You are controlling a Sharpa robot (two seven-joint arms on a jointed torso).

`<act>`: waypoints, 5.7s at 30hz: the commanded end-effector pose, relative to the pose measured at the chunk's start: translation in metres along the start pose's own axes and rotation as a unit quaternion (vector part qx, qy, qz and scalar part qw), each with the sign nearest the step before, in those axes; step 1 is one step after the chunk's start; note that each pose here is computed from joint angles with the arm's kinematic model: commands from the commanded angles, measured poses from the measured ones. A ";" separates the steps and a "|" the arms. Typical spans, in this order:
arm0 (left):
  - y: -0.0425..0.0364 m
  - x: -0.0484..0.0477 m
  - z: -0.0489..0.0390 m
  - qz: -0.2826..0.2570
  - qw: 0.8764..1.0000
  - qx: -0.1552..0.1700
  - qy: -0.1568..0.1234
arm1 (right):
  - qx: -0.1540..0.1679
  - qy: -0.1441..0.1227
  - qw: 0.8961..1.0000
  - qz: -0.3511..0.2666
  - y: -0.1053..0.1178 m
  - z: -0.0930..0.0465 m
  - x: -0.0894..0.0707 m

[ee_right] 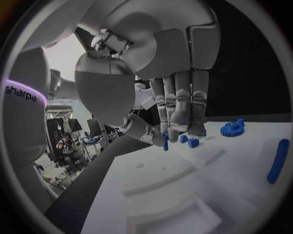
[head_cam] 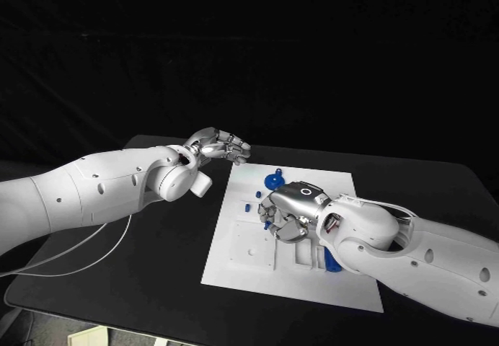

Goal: Assemble the parts on the task board

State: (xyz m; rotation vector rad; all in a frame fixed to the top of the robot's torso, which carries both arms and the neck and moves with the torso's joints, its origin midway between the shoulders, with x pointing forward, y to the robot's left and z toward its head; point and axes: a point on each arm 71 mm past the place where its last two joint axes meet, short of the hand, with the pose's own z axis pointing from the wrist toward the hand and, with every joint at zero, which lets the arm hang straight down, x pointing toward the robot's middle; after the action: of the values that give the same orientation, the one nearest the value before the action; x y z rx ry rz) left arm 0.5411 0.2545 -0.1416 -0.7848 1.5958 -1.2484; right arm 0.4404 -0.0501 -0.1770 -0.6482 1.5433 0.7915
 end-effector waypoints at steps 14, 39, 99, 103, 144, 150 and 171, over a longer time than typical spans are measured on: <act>-0.0026 0.0028 0.0016 -0.005 1.000 0.006 0.003 | 0.002 0.023 1.000 -0.019 0.000 0.000 0.020; -0.0010 0.0001 0.0005 -0.003 1.000 0.001 0.005 | 0.007 0.035 0.999 -0.009 -0.003 -0.004 0.031; 0.0004 -0.0005 -0.0003 -0.003 1.000 -0.006 0.012 | 0.022 0.048 0.998 0.034 -0.010 -0.005 0.043; 0.0005 -0.0007 -0.0003 -0.003 1.000 -0.007 0.012 | 0.022 0.037 0.998 0.043 -0.012 -0.010 0.041; 0.0011 -0.0080 0.0037 -0.001 1.000 0.006 0.003 | 0.136 0.059 0.989 0.001 -0.101 -0.054 -0.053; 0.0009 -0.0083 0.0034 -0.001 1.000 0.008 0.002 | 0.133 0.083 0.987 -0.024 -0.092 -0.053 -0.042; 0.0017 -0.0094 0.0028 -0.010 1.000 0.004 -0.001 | 0.137 0.098 0.985 -0.039 -0.089 -0.050 -0.020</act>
State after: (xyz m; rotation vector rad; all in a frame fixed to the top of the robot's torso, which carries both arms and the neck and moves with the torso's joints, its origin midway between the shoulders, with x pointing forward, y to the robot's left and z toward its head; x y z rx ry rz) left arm 0.5474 0.2638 -0.1423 -0.7990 1.5908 -1.2452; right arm 0.4818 -0.1443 -0.1652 -0.5748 1.7670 0.4771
